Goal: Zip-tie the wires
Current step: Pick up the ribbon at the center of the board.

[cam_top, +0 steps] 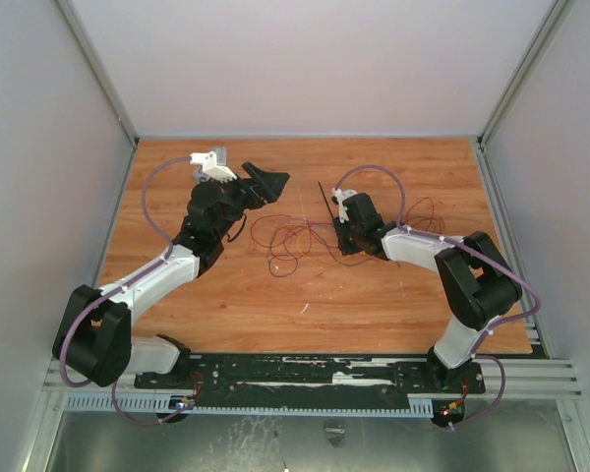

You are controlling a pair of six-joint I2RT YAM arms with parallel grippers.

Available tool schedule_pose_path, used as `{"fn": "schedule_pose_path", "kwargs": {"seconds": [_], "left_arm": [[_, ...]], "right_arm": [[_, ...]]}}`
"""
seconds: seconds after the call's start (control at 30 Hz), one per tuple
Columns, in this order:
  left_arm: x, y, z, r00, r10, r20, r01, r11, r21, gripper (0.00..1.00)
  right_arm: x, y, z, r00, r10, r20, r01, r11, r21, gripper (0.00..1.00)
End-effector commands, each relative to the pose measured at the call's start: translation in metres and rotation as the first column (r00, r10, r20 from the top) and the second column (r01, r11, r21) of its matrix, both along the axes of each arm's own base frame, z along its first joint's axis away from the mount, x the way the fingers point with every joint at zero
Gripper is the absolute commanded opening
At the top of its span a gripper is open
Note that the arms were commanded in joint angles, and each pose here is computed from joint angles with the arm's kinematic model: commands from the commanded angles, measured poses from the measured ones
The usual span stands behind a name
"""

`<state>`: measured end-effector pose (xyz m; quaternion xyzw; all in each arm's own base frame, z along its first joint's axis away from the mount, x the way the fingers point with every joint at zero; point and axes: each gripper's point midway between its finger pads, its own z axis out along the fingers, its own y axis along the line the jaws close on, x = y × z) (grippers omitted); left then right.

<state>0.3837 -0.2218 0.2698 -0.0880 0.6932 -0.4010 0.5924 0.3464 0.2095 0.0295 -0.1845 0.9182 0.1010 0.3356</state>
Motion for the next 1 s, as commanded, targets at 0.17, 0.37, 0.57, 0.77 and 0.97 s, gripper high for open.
{"fn": "schedule_pose_path", "kwargs": {"seconds": [0.17,0.37,0.57,0.77,0.97], "left_arm": [[-0.001,-0.001,0.005,1.0,-0.009,0.03,0.009,1.0,0.011,0.88],[-0.01,-0.002,0.036,0.988,-0.072,0.134,0.053,0.988,0.143,0.88],[-0.046,-0.016,0.103,0.905,-0.273,0.326,0.181,0.941,0.285,0.94],[-0.092,-0.041,0.144,0.722,-0.549,0.422,0.371,0.821,0.434,0.98],[-0.107,-0.036,0.154,0.653,-0.618,0.439,0.387,0.769,0.508,0.99]], "right_arm": [[0.014,0.0,0.019,0.998,-0.02,0.057,0.021,1.0,-0.016,0.17],[0.016,-0.012,0.047,0.988,-0.009,0.154,0.016,0.999,-0.042,0.0],[0.016,-0.03,0.095,0.947,0.063,0.315,-0.025,0.992,-0.123,0.0],[0.022,-0.018,0.179,0.828,0.257,0.499,-0.186,0.964,-0.189,0.0],[-0.002,-0.003,0.25,0.648,0.448,0.616,-0.368,0.892,-0.262,0.0]]}}
